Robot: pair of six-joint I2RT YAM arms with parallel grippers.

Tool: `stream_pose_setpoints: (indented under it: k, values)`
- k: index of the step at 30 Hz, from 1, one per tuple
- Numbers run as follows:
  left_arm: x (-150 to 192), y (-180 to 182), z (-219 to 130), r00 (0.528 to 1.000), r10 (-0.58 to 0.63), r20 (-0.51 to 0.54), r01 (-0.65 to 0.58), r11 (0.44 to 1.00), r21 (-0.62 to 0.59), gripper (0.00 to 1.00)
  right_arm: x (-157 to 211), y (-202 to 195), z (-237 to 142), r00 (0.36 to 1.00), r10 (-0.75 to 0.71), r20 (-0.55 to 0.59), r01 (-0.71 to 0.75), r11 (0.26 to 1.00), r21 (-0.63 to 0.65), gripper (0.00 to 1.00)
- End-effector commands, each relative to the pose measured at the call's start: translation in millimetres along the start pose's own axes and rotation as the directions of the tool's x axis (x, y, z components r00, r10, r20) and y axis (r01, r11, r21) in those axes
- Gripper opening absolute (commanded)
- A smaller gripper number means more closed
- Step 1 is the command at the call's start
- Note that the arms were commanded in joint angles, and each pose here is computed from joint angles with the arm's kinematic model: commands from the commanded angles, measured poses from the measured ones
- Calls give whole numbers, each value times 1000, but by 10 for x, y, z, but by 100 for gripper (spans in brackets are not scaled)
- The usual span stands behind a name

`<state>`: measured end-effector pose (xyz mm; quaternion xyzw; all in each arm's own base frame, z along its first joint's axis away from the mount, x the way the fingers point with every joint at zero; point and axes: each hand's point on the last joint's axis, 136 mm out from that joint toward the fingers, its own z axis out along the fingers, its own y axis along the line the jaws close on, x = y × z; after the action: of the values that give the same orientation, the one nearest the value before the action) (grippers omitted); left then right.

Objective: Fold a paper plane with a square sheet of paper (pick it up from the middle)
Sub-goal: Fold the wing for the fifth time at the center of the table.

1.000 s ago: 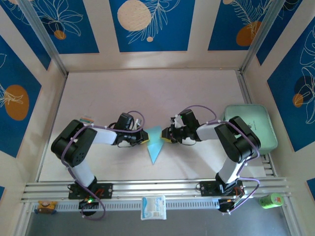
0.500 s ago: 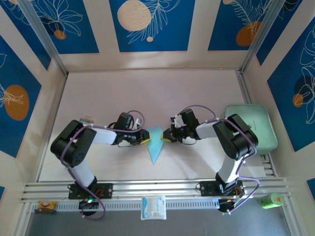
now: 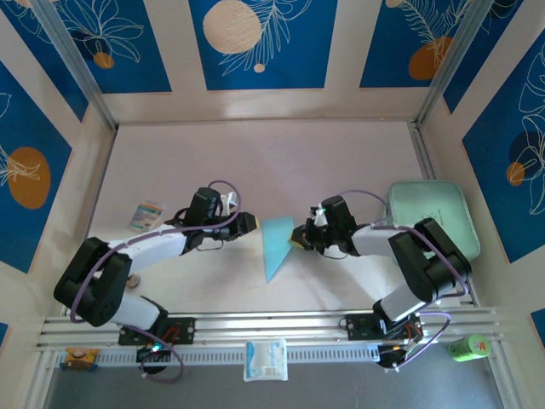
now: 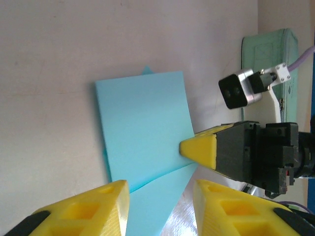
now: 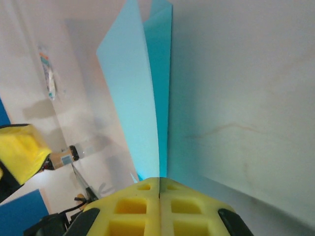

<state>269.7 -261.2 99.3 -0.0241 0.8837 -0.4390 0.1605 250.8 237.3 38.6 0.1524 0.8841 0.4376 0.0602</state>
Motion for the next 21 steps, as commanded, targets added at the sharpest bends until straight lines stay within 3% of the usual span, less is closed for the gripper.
stream_pose_setpoints:
  k: [1,7,21]
  values:
    - [105,79,-6,1000,14,-15,-14,999,-30,37,-87,42,-84,992,62,106,-63,998,5,2]
    - [174,12,78,999,10,-43,-9,1000,19,28,2,8,-133,985,76,153,-85,995,47,3]
    - [487,17,573,975,-5,-224,11,1000,26,19,173,-66,-15,998,40,38,-41,998,41,11]
